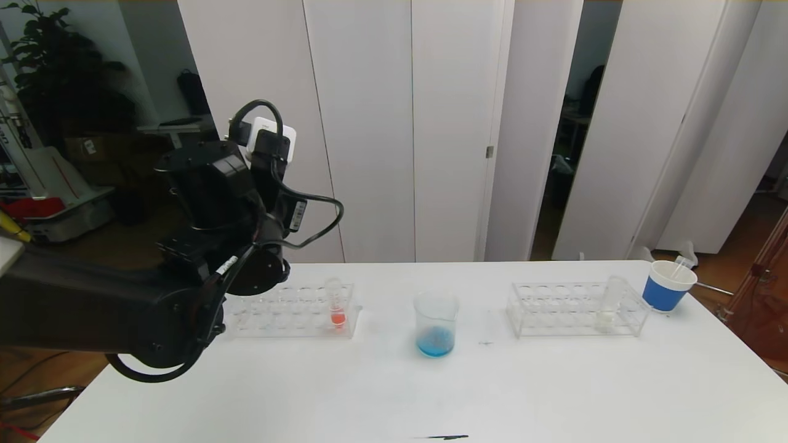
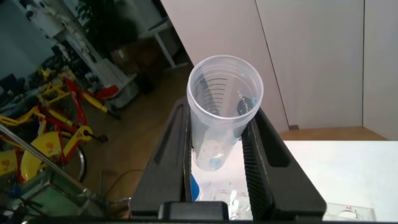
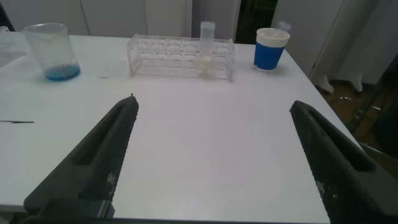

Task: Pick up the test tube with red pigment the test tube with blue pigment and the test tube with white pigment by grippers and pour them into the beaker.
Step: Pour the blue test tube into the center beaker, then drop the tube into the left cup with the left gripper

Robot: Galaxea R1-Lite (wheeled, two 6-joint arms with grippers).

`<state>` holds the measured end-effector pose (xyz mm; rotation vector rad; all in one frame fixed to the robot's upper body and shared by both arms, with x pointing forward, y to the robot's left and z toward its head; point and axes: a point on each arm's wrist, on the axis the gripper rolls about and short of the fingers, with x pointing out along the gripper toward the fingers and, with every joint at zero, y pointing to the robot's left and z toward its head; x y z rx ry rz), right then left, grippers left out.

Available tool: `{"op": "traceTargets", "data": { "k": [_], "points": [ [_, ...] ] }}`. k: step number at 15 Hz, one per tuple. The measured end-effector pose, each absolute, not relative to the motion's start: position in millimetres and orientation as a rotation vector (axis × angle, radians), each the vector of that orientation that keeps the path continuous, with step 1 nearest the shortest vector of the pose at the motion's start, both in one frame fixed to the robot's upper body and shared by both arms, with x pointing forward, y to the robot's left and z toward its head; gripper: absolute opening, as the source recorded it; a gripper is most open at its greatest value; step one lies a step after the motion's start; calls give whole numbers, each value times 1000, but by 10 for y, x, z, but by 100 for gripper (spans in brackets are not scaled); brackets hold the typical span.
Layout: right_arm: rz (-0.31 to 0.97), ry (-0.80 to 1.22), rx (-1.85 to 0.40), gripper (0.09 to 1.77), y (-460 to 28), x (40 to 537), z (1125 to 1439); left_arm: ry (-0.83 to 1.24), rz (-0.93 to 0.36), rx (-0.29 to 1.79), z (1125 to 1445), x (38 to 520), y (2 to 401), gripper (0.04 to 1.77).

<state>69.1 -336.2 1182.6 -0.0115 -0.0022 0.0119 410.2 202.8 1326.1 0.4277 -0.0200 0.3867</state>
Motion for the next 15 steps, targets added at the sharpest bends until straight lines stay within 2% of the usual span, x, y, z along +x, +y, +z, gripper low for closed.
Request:
{"op": "traceTargets", "data": {
  "k": [6,12,15],
  "points": [
    [11,-2,-12,175,-3362,691,11826,239,464,142,13262,3898,2518,56],
    [12,-2,-12,175,-3362,691,11826,393,340,-128,13209,3670,2752,56],
    [11,-3,-12,175,-3362,691,11827,387,378,-154,13209,3644,2861,56]
  ]
}}
